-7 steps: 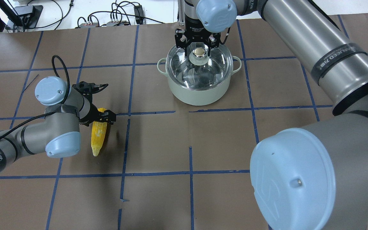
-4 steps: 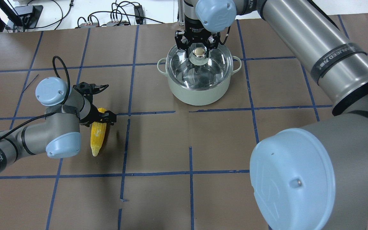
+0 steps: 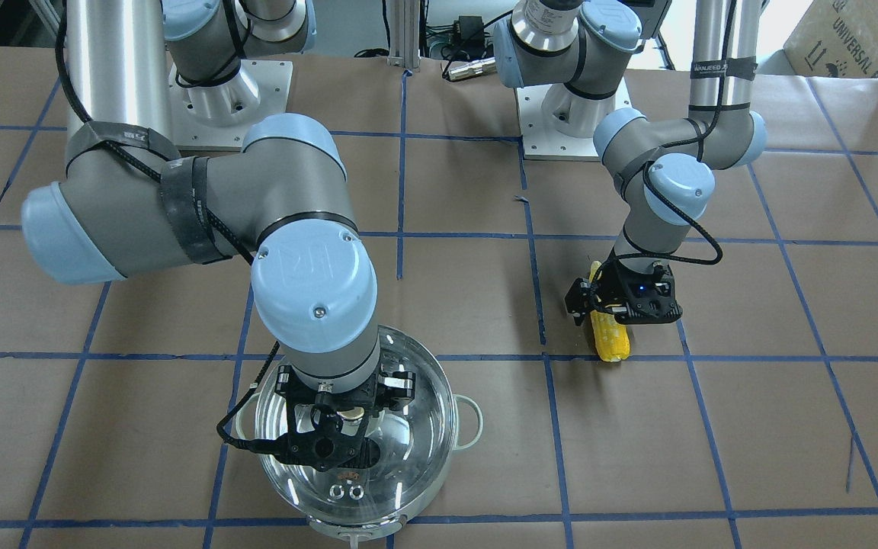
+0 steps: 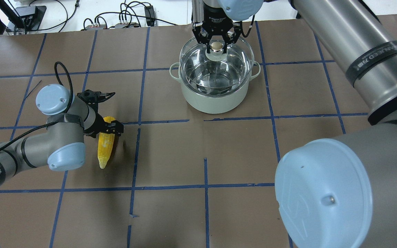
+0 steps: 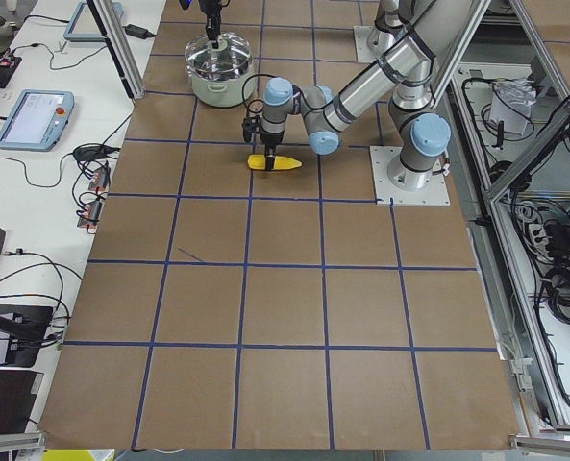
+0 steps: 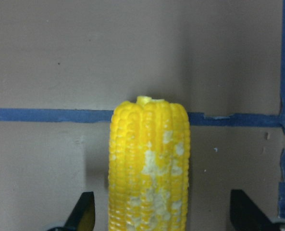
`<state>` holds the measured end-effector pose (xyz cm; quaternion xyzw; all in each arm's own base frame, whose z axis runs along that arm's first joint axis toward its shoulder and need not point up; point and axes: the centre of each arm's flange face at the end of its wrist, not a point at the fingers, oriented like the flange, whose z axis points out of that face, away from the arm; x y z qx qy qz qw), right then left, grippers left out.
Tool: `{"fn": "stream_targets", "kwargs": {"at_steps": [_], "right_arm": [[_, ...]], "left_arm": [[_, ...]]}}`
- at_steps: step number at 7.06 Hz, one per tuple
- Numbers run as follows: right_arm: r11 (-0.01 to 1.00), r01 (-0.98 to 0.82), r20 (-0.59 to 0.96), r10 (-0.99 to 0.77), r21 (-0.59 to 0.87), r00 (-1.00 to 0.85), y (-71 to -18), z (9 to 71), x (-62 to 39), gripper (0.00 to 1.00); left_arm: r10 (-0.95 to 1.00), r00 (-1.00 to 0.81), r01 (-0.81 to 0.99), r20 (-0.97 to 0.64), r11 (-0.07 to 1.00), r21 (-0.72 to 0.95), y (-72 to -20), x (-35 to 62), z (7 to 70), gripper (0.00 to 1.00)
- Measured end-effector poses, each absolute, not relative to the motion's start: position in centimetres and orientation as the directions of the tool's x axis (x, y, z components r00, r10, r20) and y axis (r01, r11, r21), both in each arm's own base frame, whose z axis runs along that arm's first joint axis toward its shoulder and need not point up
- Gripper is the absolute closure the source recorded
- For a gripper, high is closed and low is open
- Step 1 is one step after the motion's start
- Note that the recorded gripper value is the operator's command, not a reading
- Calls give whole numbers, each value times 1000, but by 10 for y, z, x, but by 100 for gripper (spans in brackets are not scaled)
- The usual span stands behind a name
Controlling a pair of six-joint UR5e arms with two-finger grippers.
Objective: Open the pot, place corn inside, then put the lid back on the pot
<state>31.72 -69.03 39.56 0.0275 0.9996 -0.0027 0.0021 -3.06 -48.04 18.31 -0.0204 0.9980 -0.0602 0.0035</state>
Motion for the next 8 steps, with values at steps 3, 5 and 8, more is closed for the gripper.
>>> {"fn": "stream_targets", "kwargs": {"at_steps": [3, 5, 8], "right_arm": [[1000, 11, -6, 11, -7, -1000, -716, 416, 232, 85], [1000, -23, -2, -23, 15, -1000, -726, 423, 163, 91], [991, -105, -7, -104, 85, -995, -731, 407, 70, 94]], "left_arm": [[-49, -999, -48, -7, 992, -118, -479, -26, 185, 90], [-104, -995, -104, -4, 990, -98, -480, -30, 194, 91], [-128, -992, -128, -1, 991, -38, -521, -41, 272, 92]]}}
